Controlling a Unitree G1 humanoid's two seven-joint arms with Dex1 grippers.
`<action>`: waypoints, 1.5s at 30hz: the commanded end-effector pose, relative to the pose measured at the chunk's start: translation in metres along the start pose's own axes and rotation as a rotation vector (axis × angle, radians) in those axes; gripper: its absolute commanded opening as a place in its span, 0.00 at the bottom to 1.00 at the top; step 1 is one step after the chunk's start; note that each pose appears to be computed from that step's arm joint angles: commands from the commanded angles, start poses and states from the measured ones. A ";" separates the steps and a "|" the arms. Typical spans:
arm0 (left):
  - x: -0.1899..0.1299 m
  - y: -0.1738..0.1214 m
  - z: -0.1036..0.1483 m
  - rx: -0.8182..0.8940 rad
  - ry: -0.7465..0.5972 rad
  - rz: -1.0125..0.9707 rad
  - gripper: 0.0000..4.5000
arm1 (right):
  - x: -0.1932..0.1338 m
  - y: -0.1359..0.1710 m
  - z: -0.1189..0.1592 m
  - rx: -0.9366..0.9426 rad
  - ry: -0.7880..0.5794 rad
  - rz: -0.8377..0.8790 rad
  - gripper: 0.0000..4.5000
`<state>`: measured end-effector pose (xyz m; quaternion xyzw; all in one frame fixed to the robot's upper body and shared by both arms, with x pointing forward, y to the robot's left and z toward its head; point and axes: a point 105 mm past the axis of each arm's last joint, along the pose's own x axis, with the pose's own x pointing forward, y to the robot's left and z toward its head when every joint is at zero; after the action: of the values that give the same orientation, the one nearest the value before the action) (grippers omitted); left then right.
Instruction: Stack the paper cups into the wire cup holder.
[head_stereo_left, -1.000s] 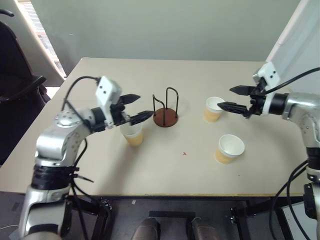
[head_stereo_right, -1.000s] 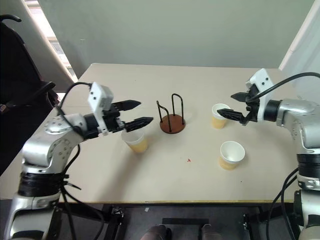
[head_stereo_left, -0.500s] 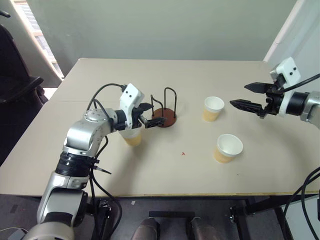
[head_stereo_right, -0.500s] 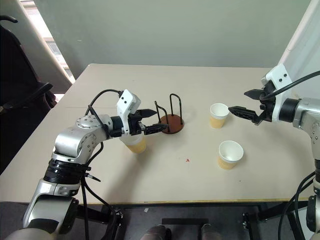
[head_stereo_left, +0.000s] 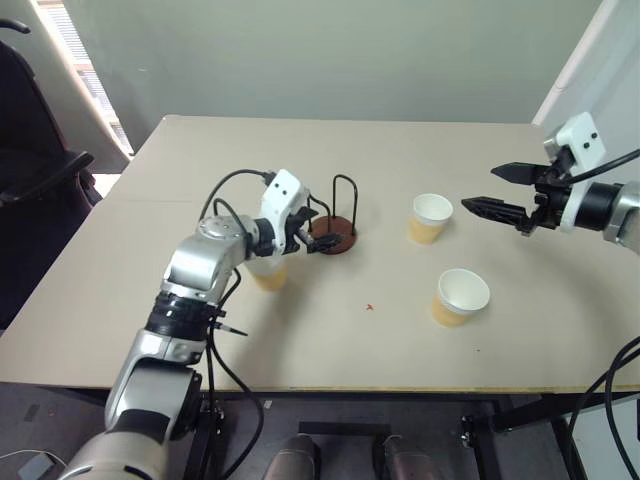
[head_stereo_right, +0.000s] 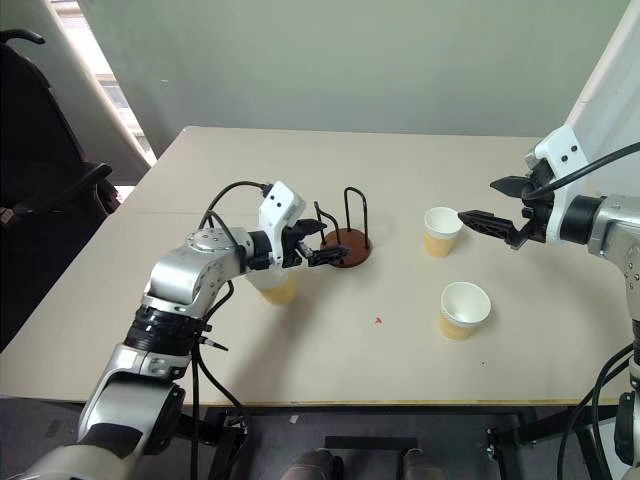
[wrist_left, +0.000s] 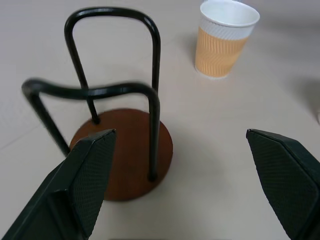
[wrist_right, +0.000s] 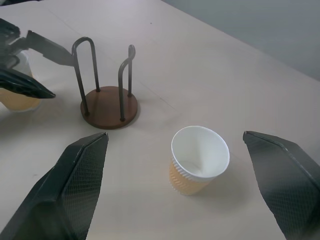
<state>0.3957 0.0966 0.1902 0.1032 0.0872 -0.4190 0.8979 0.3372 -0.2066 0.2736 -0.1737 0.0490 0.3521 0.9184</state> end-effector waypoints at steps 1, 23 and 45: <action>0.006 0.005 0.016 0.047 -0.039 0.014 1.00 | -0.008 -0.001 0.015 -0.048 -0.042 -0.022 1.00; 0.044 -0.007 0.022 0.070 -0.068 -0.081 0.54 | -0.006 0.008 0.017 -0.041 -0.061 0.005 1.00; -0.002 -0.112 0.015 0.248 -0.070 -0.724 0.00 | -0.050 0.034 0.019 -0.097 0.064 0.143 1.00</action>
<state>0.3187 0.0312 0.1860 0.1544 0.0528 -0.7017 0.6936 0.2869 -0.2084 0.2744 -0.2082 0.0993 0.4128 0.8811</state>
